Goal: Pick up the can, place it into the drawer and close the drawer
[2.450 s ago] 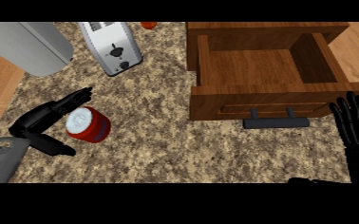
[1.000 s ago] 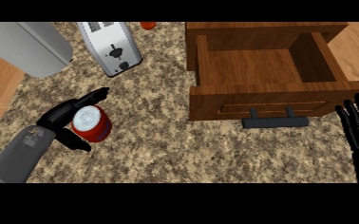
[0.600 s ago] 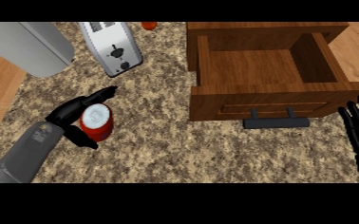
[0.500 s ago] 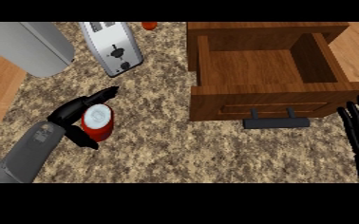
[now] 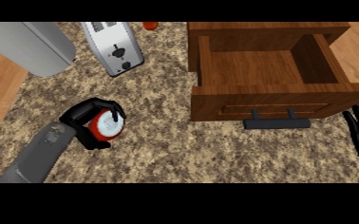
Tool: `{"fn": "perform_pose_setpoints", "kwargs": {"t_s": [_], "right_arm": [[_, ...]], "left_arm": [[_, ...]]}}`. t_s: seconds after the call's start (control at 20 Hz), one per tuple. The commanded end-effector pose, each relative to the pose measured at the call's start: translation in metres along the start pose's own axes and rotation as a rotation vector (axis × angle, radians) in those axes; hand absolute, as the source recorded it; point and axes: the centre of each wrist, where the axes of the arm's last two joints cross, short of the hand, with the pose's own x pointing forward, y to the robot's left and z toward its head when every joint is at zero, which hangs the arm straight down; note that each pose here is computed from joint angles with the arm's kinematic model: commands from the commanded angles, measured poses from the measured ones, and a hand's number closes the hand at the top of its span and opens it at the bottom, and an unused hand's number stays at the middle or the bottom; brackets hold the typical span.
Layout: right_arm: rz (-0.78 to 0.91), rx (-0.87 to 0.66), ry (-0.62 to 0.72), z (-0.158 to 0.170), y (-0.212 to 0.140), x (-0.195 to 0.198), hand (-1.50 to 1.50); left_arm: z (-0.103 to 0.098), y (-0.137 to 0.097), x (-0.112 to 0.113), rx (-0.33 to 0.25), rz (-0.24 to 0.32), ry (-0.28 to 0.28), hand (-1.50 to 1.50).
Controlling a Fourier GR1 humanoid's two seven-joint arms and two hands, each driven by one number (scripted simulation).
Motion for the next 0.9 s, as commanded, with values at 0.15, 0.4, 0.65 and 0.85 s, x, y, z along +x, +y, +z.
{"fn": "perform_pose_setpoints", "kwargs": {"t_s": [0.15,0.4,0.65,0.85], "right_arm": [[-0.025,-0.007,-0.012,0.002,0.000,-0.010,-1.50],[-0.003,-0.018,0.026,0.011,-0.009,0.001,-1.50],[0.015,-0.075,0.001,0.015,-0.014,0.004,-1.50],[0.016,-0.044,0.008,0.021,-0.011,0.008,-1.50]], "left_arm": [[-0.009,-0.012,-0.001,-0.168,0.216,-0.112,1.50],[-0.014,-0.004,0.011,-0.052,0.233,-0.148,1.50],[0.025,-0.014,-0.024,0.794,0.242,-0.068,1.50],[-0.035,-0.021,0.004,0.898,0.239,-0.090,1.50]]}}
